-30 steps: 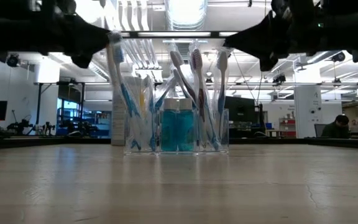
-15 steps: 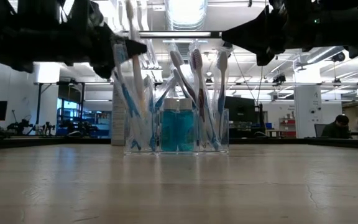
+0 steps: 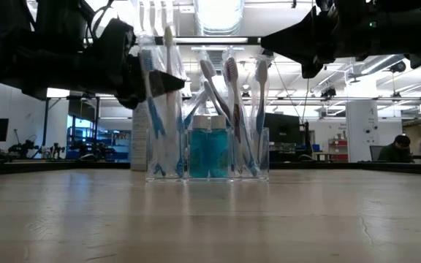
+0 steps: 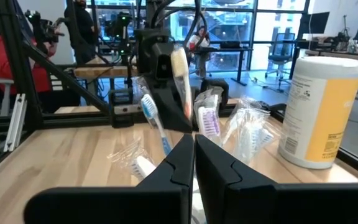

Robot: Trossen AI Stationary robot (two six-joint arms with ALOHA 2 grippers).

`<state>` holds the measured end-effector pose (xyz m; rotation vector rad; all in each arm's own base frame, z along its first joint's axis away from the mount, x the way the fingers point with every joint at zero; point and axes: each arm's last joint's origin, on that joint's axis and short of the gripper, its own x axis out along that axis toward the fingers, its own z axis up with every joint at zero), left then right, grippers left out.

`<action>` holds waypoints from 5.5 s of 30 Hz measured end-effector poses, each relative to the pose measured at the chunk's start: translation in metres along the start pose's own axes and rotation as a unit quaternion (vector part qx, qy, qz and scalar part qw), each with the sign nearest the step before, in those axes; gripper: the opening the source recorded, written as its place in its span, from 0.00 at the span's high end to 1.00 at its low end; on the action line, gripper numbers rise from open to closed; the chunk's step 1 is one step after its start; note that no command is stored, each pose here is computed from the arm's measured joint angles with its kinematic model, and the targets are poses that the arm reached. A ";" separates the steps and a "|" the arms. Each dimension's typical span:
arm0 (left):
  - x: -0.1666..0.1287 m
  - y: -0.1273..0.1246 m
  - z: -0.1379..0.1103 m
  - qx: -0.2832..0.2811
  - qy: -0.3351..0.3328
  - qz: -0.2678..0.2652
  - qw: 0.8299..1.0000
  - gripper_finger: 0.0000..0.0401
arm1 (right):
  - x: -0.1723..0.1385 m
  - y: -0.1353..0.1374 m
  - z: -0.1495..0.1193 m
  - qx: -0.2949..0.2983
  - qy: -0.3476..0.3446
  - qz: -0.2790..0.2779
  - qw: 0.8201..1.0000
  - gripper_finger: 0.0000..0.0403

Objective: Pick & Place toothbrushing station
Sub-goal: Put the orange toothbrush into the transparent organizer, then return to Home Position

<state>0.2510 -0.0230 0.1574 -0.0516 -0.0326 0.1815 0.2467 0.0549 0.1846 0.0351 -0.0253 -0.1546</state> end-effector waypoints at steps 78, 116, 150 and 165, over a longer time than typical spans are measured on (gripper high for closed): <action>-0.055 0.015 0.065 -0.058 0.069 -0.048 0.995 0.51 | 0.000 0.000 -0.003 0.031 0.013 0.000 0.999 0.97; -0.135 0.062 0.022 -0.009 0.002 -0.104 0.995 1.00 | -0.086 -0.068 0.027 0.046 -0.094 0.027 0.994 0.97; -0.141 0.064 0.017 -0.030 0.017 -0.086 0.996 0.97 | -0.102 -0.074 0.005 0.051 -0.087 0.003 0.995 0.97; -0.141 0.064 0.017 -0.030 0.017 -0.085 0.996 0.97 | -0.102 -0.073 0.004 0.051 -0.085 0.003 0.995 0.97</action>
